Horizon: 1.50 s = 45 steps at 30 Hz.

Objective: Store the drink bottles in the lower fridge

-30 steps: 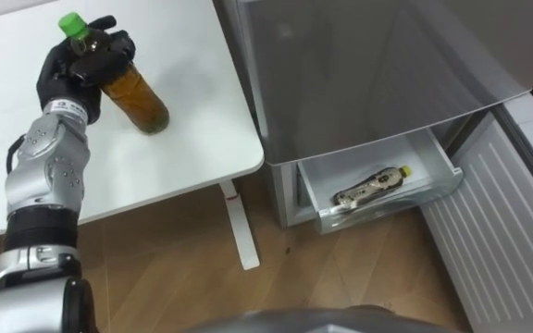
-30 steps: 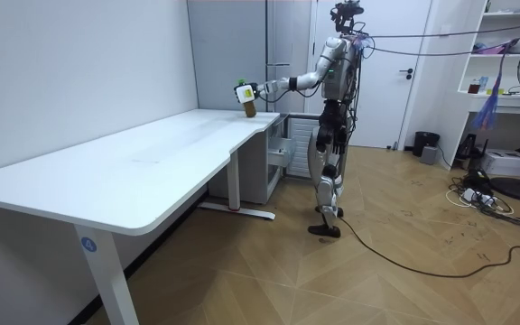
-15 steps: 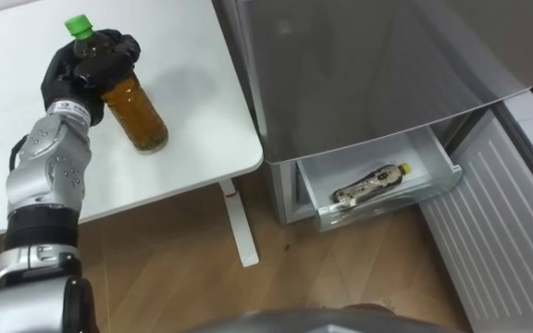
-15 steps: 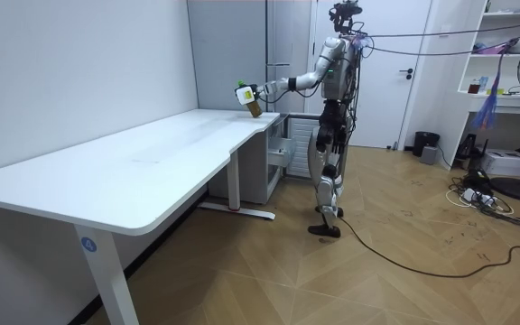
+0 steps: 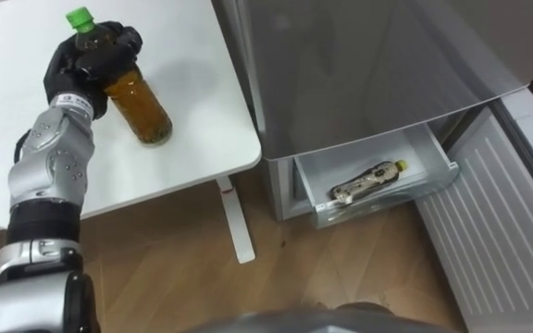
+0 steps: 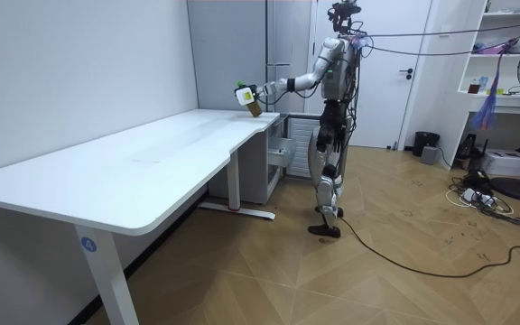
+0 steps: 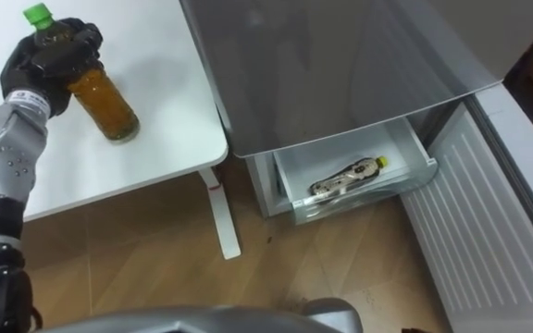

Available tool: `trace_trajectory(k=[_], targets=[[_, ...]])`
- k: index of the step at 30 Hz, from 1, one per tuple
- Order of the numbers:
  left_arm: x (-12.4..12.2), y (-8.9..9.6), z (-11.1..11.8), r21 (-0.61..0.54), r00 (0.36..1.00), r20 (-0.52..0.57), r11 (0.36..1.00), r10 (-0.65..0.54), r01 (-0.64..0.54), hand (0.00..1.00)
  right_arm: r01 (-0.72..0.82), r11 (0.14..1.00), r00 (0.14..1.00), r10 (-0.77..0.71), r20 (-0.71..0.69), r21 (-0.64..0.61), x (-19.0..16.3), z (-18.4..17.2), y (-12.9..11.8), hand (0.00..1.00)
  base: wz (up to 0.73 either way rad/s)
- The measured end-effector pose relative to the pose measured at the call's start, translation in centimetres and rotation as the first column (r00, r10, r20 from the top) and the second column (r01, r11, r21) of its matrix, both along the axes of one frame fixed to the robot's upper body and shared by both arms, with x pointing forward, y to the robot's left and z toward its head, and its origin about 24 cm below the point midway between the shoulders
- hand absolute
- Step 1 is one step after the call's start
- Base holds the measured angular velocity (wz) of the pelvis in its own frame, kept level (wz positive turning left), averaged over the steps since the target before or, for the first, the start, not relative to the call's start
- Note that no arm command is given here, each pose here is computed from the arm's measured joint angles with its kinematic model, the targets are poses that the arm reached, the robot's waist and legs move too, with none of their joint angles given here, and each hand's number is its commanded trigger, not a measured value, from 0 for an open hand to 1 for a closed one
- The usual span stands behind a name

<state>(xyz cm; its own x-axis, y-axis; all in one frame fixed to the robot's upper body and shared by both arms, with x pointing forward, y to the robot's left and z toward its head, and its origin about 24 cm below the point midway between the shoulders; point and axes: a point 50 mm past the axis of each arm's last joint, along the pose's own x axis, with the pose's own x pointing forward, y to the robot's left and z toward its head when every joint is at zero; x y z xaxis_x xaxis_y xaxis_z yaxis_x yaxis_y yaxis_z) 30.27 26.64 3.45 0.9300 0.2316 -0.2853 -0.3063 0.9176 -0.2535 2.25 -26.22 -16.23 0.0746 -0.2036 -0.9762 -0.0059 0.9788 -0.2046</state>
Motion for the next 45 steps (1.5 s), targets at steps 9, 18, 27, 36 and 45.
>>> trace_trajectory(k=[9,18,27,36,45], targets=[[0.5,-2.1,2.1,0.047,0.996,0.082,0.998,-0.046,0.042,1.00,0.031,0.999,0.995,-0.030,0.095,-0.010,2.1,-0.1,0.7,0.00,0.07],[-0.4,-4.2,5.3,0.084,0.966,0.242,0.994,-0.091,0.073,1.00,0.066,0.998,0.992,-0.065,0.107,-0.004,1.9,-0.2,1.0,0.00,0.06],[-2.2,-5.8,2.9,0.027,0.974,0.193,0.993,-0.117,0.114,1.00,0.062,0.998,0.992,-0.062,0.113,0.008,2.1,-0.2,1.2,0.00,0.03],[-3.5,-7.9,3.3,0.051,0.955,0.236,0.983,-0.182,0.175,1.00,-0.013,1.000,0.987,0.013,0.160,-0.003,3.9,0.0,1.6,0.00,0.13],[-4.3,-10.5,2.3,0.021,0.920,0.223,0.945,-0.323,0.327,1.00,-0.147,0.982,0.947,0.105,0.305,0.118,8.3,0.5,4.8,0.00,0.16]])
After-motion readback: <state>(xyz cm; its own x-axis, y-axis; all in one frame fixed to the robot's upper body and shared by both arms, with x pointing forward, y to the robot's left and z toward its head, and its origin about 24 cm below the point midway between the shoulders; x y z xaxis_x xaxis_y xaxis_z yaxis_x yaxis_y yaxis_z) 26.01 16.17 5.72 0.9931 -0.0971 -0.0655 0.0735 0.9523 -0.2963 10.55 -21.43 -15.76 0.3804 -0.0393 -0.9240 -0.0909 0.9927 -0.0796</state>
